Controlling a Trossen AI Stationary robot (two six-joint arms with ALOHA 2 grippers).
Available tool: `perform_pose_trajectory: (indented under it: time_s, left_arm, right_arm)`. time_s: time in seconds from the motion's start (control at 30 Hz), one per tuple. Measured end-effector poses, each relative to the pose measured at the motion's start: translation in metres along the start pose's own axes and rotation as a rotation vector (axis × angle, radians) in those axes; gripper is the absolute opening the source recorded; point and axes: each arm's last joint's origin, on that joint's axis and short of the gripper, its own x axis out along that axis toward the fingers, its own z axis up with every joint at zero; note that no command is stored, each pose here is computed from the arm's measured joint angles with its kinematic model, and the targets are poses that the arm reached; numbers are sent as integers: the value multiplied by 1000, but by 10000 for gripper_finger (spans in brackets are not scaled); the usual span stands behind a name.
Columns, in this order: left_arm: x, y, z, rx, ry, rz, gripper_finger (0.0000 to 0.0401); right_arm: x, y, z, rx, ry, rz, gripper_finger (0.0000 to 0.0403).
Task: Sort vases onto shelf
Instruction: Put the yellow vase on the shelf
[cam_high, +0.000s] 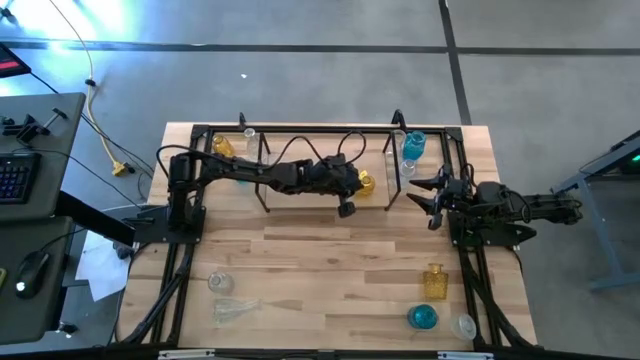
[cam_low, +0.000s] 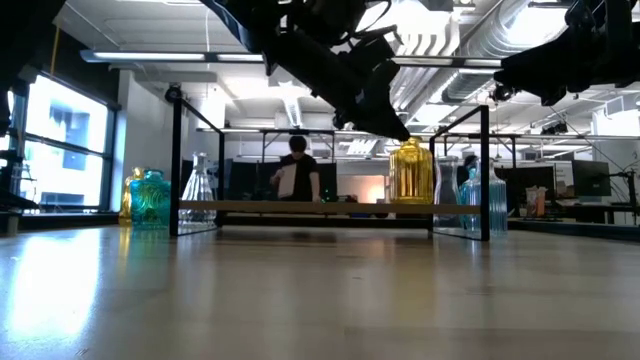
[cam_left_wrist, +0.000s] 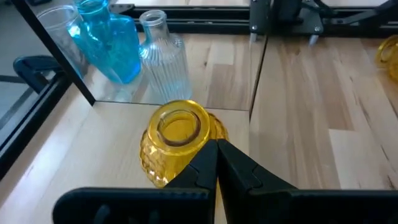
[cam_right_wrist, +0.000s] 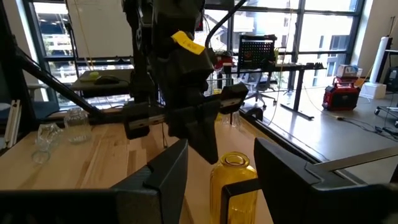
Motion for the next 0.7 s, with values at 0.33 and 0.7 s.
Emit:
perform_pose_trajectory:
  time_s: [0.33, 0.7]
  left_arm:
    - [0, 0, 2, -1, -15, 2, 0]
    - [-13, 0, -1, 73, 99, 2, 0]
  right_arm:
    - [0, 0, 0, 0, 0, 0, 170]
    - [0, 0, 0, -8, 0, -1, 170]
